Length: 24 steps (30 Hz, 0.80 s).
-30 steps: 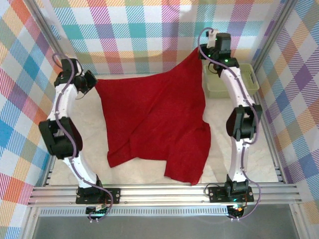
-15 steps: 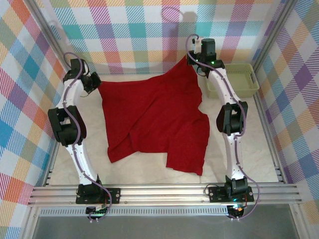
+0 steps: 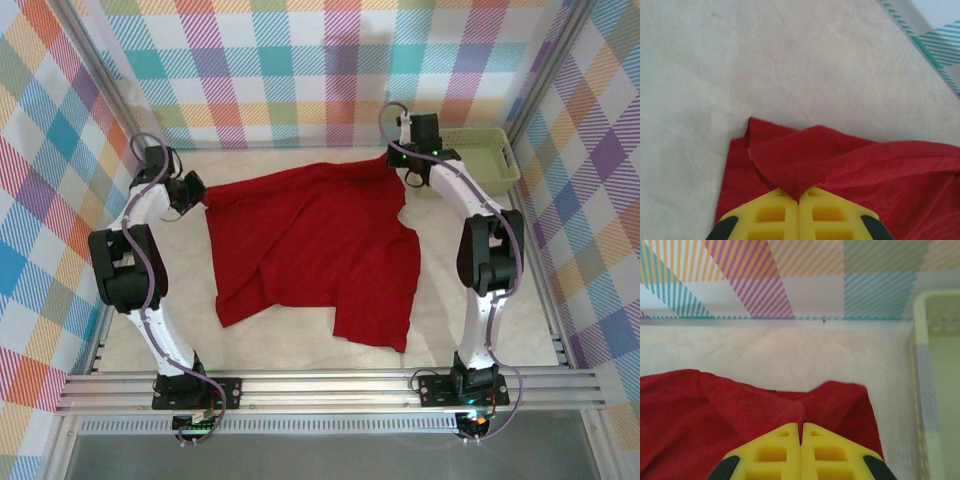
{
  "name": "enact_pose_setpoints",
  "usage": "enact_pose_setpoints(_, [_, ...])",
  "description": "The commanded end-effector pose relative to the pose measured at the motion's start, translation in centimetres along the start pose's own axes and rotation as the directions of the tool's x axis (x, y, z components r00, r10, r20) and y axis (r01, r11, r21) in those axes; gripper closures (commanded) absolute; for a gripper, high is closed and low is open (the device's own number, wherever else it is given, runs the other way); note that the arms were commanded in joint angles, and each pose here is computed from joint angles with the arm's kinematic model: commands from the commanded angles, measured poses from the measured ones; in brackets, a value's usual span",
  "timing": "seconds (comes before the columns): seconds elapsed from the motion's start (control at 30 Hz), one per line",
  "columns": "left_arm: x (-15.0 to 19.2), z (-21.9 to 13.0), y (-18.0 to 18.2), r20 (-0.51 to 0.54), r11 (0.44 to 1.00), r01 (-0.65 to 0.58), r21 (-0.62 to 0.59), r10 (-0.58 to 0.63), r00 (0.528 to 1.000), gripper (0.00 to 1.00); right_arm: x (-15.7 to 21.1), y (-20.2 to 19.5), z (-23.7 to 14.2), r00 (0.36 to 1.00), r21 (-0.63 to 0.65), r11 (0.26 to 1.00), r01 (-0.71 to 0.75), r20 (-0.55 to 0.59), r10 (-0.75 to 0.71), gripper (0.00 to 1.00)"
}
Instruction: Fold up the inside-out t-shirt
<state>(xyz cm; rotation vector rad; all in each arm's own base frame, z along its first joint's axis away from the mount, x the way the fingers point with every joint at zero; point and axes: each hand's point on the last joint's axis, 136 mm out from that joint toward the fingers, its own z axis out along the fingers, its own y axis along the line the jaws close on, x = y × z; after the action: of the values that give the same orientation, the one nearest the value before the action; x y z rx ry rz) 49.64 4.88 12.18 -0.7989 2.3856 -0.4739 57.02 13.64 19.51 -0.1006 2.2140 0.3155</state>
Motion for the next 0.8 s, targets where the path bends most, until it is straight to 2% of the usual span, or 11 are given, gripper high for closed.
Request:
enact_pose_setpoints(0.0, [-0.6,-1.4,1.2,0.057,0.996,0.084,0.037,-0.086,0.995,1.0,-1.3,-0.9,-2.4,0.994,0.041,0.997,-0.058,0.093,0.054,1.0])
enact_pose_setpoints(0.13, [1.1,-1.6,2.7,0.037,0.993,0.112,0.026,-0.113,0.993,1.0,1.7,-3.3,-3.4,0.99,0.118,0.984,-0.134,0.07,0.126,1.0])
enact_pose_setpoints(0.3, [2.4,-1.6,3.3,0.053,0.991,0.13,0.044,-0.132,0.99,1.0,4.0,-5.6,-5.4,0.971,0.146,0.962,-0.23,0.101,0.216,1.0])
enact_pose_setpoints(0.57, [3.6,-1.7,3.6,0.035,0.986,0.16,0.045,-0.161,0.986,1.0,5.6,-4.9,-6.2,0.966,0.092,0.963,-0.253,0.073,0.247,1.0])
enact_pose_setpoints(0.77, [5.7,-1.2,5.0,-0.007,0.98,0.197,-0.005,-0.197,0.98,0.9,9.3,-4.6,-5.7,0.94,0.073,0.937,-0.34,-0.002,0.341,0.98])
